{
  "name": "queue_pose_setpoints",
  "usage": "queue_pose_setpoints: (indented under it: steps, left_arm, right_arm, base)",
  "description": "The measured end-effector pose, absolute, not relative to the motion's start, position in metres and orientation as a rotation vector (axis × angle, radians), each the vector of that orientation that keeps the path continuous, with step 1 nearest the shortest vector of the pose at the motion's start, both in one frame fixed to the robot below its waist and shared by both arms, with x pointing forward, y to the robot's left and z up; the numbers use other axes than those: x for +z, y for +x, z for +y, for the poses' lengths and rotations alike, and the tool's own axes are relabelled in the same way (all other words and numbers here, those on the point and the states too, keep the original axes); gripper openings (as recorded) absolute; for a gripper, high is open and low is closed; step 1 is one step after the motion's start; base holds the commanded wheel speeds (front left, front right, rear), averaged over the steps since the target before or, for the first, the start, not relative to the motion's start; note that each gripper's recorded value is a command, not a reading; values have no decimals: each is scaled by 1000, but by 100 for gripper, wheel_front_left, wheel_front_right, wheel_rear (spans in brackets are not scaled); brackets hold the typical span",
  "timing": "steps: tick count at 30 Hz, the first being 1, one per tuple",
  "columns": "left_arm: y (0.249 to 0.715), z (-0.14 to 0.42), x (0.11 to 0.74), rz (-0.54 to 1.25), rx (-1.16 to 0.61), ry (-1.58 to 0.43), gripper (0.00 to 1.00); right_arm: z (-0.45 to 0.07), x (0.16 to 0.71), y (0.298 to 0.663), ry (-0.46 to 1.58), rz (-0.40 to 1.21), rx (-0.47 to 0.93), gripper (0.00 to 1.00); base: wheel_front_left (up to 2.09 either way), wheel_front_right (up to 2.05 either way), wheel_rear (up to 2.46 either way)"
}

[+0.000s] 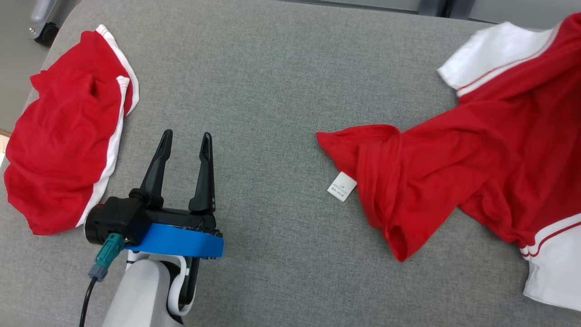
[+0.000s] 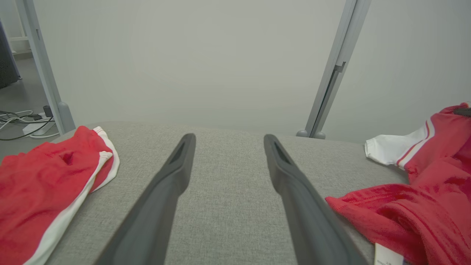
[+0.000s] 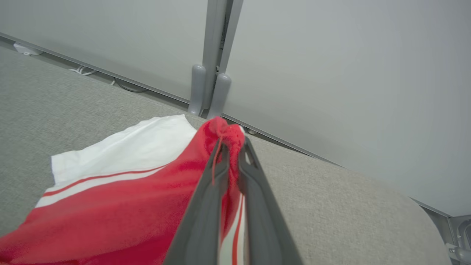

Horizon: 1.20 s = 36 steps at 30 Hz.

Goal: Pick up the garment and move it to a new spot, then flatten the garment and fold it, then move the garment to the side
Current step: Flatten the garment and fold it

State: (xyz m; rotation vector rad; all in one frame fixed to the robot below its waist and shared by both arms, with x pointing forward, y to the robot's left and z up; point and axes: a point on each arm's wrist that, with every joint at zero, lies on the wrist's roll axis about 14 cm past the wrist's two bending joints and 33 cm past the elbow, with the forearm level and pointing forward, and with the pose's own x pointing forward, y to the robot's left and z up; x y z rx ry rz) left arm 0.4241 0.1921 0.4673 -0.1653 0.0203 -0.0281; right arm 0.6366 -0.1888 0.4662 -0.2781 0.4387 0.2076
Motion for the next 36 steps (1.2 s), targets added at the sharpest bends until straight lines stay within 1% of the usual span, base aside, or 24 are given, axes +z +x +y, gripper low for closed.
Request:
queue_pose_setpoints:
  steps: [4, 5, 6, 12, 15, 20, 25, 28, 31, 32, 33, 34, 36]
  left_arm:
    - [423, 195, 466, 24, -21, -162, 100]
    - [423, 195, 466, 25, -20, -162, 100]
    - [422, 195, 466, 25, -20, -162, 100]
    - [423, 192, 469, 17, -32, -158, 100]
    - [423, 189, 474, 5, -46, -155, 100]
    - [419, 182, 477, 1, -69, -161, 100]
    - [412, 176, 479, -2, -86, -167, 100]
    - [407, 172, 481, -5, -99, -171, 100]
    - [404, 167, 484, -12, -114, -175, 100]
    - [401, 164, 487, -19, -121, -176, 100]
    - [401, 164, 487, -19, -121, -176, 100]
    - [399, 164, 488, -23, -124, -178, 100]
    - [398, 162, 491, -29, -128, -178, 100]
  right_arm:
    - [-222, 466, 643, -237, 413, 94, 0]
    - [-227, 463, 642, -218, 413, 75, 9]
    - [-228, 460, 641, -210, 413, 66, 100]
    - [-216, 459, 632, -207, 367, 80, 100]
    - [-203, 460, 622, -206, 328, 110, 100]
    - [-184, 471, 598, -206, 218, 169, 100]
    - [-173, 475, 557, -145, 133, 199, 100]
    - [-173, 475, 528, -57, 98, 181, 100]
    - [-183, 478, 499, -22, 61, 148, 100]
    - [-188, 480, 479, -4, 39, 125, 100]
    - [-188, 480, 479, -4, 39, 125, 100]
    - [-188, 480, 458, 13, 24, 108, 100]
    - [-184, 481, 441, 35, 9, 99, 100]
  base:
    - [0, 0, 0]
    - [0, 0, 0]
    - [0, 0, 0]
    - [0, 0, 0]
    - [0, 0, 0]
    - [0, 0, 0]
    - [0, 0, 0]
    - [0, 0, 0]
    - [0, 0, 0]
    - [0, 0, 0]
    - [0, 0, 0]
    - [0, 0, 0]
    - [0, 0, 0]
